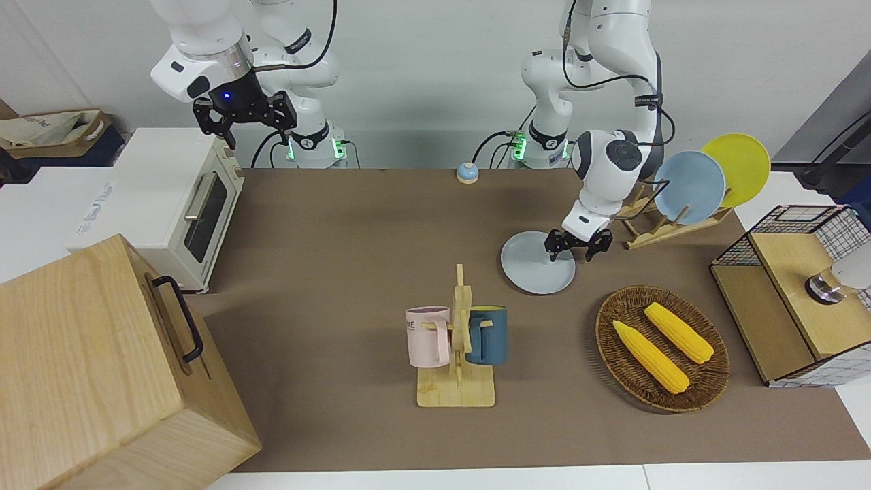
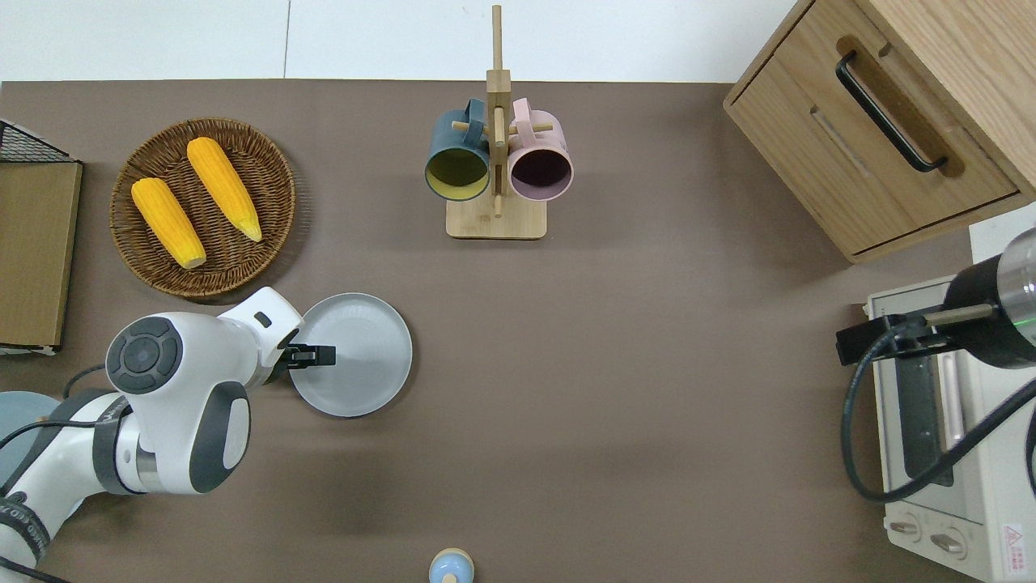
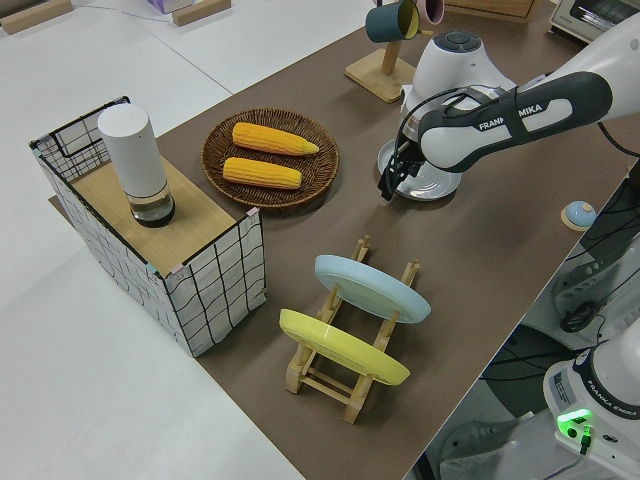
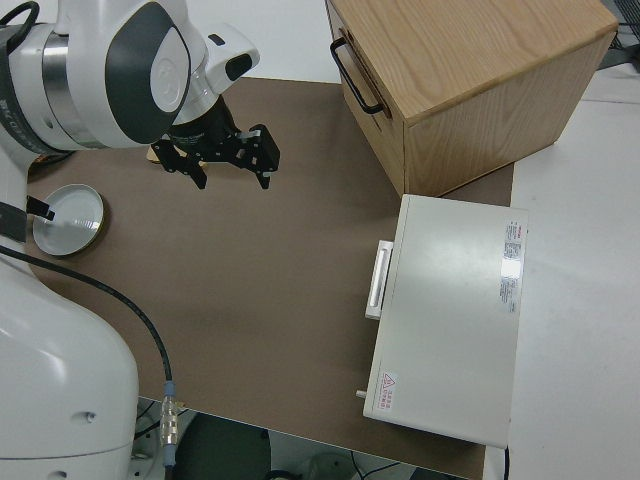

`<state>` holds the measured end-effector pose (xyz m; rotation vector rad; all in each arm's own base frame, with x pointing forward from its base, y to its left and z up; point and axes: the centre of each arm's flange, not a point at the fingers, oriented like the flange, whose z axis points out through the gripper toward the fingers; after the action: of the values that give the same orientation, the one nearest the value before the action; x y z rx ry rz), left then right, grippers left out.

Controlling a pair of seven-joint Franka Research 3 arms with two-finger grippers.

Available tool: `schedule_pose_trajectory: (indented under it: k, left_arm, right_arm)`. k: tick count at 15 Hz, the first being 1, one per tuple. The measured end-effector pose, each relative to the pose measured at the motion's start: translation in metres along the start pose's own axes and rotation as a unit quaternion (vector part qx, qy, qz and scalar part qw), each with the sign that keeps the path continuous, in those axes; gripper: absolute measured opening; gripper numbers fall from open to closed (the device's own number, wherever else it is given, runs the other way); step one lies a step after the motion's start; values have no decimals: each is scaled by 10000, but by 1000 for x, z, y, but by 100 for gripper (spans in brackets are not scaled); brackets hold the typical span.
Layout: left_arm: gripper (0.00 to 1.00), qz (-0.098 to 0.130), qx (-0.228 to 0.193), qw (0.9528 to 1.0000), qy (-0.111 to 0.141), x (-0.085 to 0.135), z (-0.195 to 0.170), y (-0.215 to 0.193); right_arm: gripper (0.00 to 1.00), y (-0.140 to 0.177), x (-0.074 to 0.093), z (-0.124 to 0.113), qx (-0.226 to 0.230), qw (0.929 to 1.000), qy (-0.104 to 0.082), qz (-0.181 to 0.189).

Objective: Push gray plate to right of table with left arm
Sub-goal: 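Lower the left gripper against the gray plate's rim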

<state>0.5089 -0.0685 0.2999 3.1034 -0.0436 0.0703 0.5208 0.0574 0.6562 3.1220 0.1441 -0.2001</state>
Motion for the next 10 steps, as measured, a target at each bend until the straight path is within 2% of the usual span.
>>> schedule_pose_trajectory:
  k: [5,8,10]
  left_arm:
    - [93,-2,0,10000,-3,0,4,0]
    - [59,-2,0,10000,-2,0,4,0]
    - [56,-6,0,10000,-1,0,4,-1]
  right_arm:
    - [99,0,0,0,0,10000,0,0]
    - [99,0,0,0,0,10000,0,0]
    - [99,0,0,0,0,10000,0,0]
